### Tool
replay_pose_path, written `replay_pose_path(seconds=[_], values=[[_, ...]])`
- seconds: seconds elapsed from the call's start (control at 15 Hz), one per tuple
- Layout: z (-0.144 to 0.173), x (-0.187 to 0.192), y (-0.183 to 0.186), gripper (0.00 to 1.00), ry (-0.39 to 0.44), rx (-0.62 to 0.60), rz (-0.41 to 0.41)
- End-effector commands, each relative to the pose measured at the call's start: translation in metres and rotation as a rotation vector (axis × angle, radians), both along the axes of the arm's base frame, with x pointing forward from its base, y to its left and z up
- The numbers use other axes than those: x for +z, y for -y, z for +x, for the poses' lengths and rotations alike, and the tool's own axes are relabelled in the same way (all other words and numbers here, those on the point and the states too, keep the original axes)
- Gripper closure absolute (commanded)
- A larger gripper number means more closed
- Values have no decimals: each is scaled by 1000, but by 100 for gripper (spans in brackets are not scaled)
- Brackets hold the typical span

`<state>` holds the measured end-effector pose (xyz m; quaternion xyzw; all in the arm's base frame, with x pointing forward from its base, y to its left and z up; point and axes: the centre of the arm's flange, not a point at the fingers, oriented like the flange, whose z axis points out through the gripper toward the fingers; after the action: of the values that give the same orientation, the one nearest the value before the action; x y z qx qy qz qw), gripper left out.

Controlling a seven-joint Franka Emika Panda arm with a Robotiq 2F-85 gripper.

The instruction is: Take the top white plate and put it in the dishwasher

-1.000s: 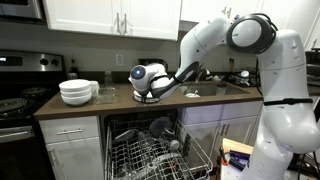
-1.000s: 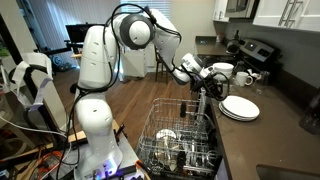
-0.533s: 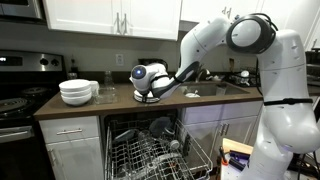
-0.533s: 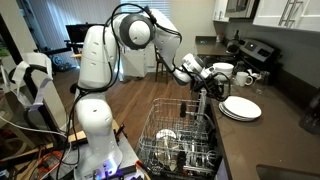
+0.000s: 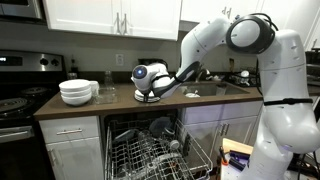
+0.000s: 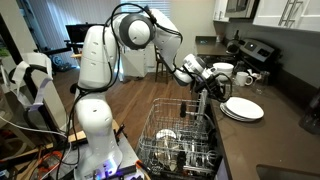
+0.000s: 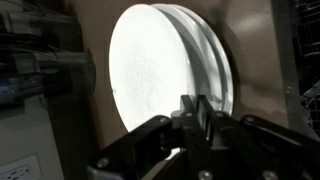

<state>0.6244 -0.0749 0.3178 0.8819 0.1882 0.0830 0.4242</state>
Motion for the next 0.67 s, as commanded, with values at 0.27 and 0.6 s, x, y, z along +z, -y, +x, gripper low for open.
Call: replay_pose_path(seconds=[0.27, 0.6], values=[[-4, 13, -18, 95, -19, 42, -2], [-4, 22, -38, 95, -5, 77, 4]])
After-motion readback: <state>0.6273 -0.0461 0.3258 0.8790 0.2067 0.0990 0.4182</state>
